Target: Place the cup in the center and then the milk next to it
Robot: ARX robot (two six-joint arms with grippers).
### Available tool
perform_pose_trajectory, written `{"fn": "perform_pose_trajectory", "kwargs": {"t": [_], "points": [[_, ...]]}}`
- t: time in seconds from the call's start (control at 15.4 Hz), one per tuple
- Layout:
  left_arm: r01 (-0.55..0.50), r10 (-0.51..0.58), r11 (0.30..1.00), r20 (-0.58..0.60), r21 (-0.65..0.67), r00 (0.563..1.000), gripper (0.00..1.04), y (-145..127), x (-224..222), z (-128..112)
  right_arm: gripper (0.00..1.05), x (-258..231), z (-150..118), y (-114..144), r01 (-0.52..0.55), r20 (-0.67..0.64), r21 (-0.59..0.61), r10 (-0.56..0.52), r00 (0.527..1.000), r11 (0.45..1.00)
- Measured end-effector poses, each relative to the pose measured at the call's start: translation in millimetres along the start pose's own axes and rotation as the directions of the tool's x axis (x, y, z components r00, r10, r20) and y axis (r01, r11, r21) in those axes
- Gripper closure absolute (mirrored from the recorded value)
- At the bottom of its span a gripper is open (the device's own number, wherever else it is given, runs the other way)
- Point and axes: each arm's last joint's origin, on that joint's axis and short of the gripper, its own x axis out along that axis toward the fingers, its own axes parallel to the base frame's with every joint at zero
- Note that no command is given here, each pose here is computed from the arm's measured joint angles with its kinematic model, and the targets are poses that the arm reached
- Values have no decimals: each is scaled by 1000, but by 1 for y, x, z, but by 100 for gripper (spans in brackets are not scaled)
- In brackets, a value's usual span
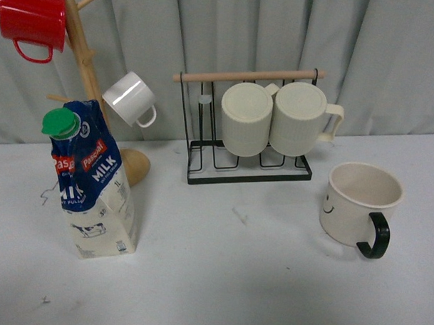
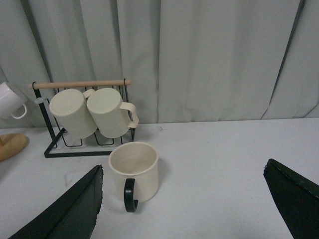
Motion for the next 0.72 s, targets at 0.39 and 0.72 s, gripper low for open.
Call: {"fn": "perform_pose_trajectory", "kwargs": {"t": [0.39, 0.72], "points": [[0, 0, 1000, 0, 0, 1000, 7, 0, 0, 0, 6, 0, 0, 0, 0, 0, 0, 0, 1000, 1000], [0, 0, 1000, 0, 0, 1000, 7, 0, 0, 0, 6, 0, 0, 0, 0, 0, 0, 0, 1000, 1000]]}}
